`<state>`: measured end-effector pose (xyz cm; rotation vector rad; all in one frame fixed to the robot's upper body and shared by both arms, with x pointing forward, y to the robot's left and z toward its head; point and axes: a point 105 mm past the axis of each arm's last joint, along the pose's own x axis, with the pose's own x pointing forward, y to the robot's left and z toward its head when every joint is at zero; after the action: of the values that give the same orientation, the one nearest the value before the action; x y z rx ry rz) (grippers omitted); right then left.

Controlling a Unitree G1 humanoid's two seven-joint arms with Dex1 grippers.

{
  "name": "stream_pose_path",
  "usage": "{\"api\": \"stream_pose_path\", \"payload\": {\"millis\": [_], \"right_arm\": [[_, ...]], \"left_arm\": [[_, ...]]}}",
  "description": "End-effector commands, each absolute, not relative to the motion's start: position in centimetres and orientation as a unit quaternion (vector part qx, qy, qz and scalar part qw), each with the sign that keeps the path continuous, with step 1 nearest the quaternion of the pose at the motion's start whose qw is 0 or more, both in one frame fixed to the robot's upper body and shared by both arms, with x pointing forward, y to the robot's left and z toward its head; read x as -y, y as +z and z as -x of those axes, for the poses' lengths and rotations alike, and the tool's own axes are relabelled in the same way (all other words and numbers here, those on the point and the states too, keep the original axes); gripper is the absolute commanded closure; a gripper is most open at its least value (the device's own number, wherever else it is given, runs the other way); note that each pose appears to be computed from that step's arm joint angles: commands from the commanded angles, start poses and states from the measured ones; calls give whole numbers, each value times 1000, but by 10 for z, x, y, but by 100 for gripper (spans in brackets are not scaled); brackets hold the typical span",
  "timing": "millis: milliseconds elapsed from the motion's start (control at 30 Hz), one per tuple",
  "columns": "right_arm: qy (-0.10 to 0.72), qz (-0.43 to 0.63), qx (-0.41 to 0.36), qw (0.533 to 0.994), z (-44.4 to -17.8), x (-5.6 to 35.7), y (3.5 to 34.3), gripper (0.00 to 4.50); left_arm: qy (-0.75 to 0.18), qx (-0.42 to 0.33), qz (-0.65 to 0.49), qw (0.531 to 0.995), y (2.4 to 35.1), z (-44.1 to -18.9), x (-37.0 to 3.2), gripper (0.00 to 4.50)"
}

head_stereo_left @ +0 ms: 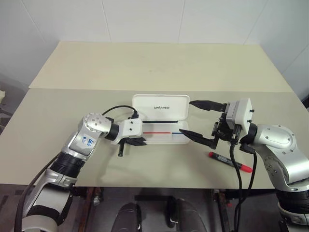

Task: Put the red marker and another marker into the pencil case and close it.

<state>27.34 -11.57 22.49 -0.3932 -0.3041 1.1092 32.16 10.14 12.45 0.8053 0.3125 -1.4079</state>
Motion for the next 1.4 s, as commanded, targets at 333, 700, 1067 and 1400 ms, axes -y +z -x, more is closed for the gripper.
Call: {"api": "stream_pose_path", "payload": {"millis": [333, 700, 1067, 1400], "right_arm": [[527, 186, 151, 815, -266, 118, 230, 0], [532, 186, 147, 813, -273, 117, 229, 0], [535, 182, 145, 812, -277, 116, 228, 0], [525, 166, 113, 827, -275, 132, 217, 0]], "left_arm": [[-646, -187, -320, 667, 111, -299, -90, 368], [-643, -173, -294, 685, 124, -302, -84, 2], [-659, -127, -269, 691, 141, -304, -82, 2], [-666, -84, -185, 718, 164, -296, -107, 2]]}}
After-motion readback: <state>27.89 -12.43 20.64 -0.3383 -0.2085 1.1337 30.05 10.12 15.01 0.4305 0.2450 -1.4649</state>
